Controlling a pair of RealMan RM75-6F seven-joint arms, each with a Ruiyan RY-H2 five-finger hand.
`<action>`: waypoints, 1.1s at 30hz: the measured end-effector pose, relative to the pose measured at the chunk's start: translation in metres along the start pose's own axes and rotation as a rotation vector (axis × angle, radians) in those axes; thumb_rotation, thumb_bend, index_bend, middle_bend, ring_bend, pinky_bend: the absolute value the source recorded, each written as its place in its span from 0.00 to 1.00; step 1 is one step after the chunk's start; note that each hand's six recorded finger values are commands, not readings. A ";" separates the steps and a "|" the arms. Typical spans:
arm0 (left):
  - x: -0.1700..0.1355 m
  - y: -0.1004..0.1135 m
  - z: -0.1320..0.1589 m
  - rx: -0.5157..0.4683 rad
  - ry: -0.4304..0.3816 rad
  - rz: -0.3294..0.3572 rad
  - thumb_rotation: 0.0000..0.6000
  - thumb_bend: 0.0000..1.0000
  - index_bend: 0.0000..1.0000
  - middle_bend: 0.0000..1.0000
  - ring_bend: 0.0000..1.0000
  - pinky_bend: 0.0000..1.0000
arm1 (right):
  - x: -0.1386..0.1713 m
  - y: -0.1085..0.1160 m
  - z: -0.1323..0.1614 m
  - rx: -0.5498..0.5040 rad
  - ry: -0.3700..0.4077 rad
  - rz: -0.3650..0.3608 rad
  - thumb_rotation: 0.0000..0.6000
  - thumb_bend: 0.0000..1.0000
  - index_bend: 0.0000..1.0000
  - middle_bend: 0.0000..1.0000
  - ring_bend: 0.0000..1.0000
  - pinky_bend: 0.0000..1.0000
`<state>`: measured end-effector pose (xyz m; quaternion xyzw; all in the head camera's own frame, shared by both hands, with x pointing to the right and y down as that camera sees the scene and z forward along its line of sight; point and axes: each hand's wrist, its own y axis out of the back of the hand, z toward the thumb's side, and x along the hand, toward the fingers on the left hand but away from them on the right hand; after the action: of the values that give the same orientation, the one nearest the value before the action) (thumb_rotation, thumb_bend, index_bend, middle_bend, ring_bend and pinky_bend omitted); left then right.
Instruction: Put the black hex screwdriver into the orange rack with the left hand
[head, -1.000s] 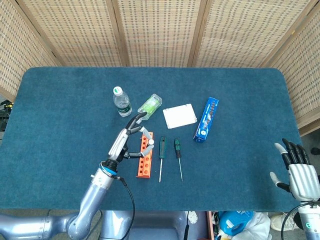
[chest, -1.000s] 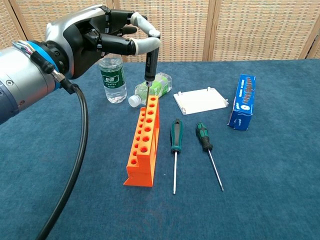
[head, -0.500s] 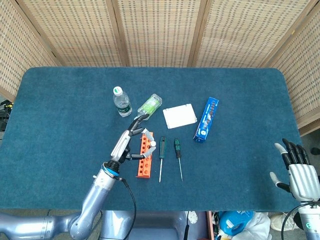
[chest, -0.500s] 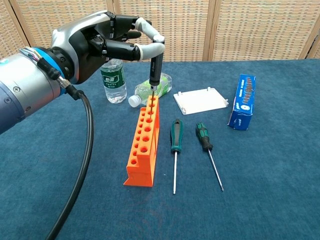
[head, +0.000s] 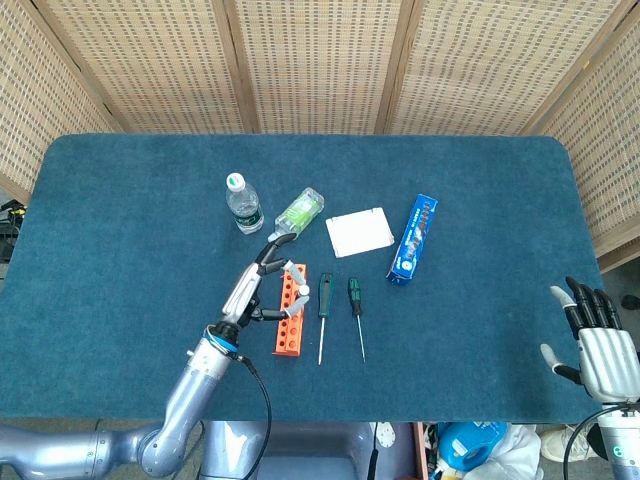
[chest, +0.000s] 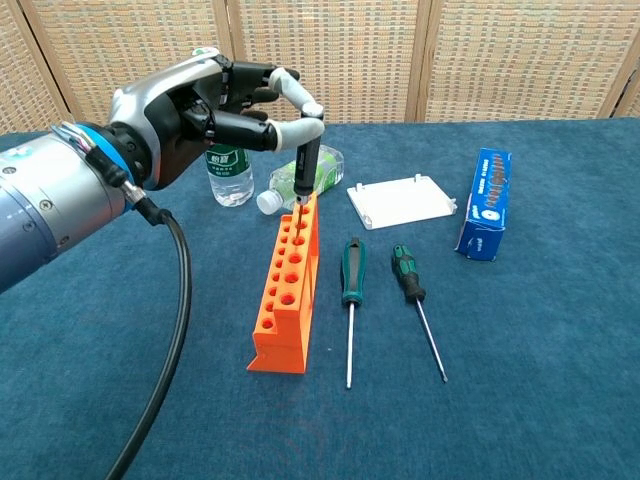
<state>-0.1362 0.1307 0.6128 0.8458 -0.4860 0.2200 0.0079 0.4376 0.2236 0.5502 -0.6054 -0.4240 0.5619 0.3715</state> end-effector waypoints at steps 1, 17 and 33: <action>0.000 0.000 -0.002 0.001 0.004 -0.001 1.00 0.39 0.66 0.09 0.00 0.00 | 0.000 0.000 0.000 -0.001 0.000 -0.001 1.00 0.27 0.08 0.00 0.00 0.00; 0.001 -0.007 -0.023 0.049 0.033 -0.015 1.00 0.39 0.66 0.09 0.00 0.00 | 0.000 0.000 -0.001 -0.001 -0.002 -0.001 1.00 0.27 0.08 0.00 0.00 0.00; 0.002 -0.010 -0.031 0.085 0.037 -0.016 1.00 0.39 0.66 0.09 0.00 0.00 | 0.000 0.001 -0.002 -0.003 -0.003 -0.004 1.00 0.27 0.08 0.00 0.00 0.00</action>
<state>-0.1387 0.1416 0.6439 0.8449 -0.4694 0.2558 -0.0173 0.4394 0.2232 0.5493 -0.6041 -0.4267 0.5615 0.3710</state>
